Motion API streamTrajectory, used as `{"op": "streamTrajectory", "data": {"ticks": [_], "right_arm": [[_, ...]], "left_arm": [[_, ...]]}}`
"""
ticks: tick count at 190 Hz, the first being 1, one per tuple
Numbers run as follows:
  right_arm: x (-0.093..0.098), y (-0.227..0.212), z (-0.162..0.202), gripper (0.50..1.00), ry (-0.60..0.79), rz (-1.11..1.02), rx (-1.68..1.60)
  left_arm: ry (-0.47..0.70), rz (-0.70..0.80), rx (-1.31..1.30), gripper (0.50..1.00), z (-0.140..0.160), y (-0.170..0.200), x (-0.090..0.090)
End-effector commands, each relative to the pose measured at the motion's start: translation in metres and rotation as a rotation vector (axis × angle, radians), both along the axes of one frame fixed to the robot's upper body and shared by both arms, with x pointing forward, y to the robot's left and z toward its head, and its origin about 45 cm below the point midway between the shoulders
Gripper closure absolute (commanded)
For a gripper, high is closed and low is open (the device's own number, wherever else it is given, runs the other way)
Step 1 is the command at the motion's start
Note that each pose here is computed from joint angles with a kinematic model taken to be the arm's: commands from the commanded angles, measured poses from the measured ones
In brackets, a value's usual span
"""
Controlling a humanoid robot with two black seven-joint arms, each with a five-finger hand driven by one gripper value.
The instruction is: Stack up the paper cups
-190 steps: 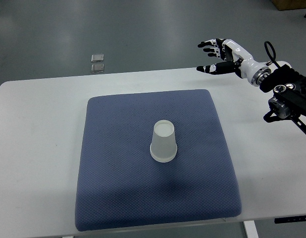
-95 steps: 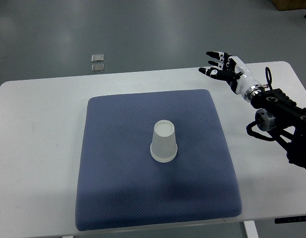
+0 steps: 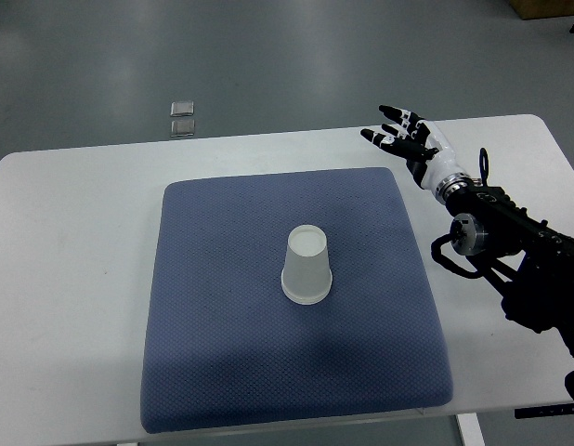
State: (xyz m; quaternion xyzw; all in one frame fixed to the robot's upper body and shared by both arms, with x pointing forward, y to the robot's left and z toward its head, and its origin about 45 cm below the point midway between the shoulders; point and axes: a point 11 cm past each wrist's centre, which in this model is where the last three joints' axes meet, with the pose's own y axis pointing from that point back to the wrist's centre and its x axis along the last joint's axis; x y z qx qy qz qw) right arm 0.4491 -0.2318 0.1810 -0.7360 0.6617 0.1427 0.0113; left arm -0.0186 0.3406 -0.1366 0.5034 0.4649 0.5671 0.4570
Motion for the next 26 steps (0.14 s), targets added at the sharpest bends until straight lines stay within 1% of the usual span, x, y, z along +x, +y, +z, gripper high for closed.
{"op": "streamTrajectory", "data": {"ticks": [1, 26], "right_arm": [[0.0006, 0.0024, 0.0010, 0.581, -0.003, -0.003, 0.014], [0.0000, 0.0045, 0.0001, 0.581, -0.003, -0.001, 0.017]], "left_arm": [[-0.001, 0.000, 0.000, 0.500, 0.0000, -0.0001, 0.0008], [0.000, 0.000, 0.000, 0.500, 0.0000, -0.0001, -0.0001]]}}
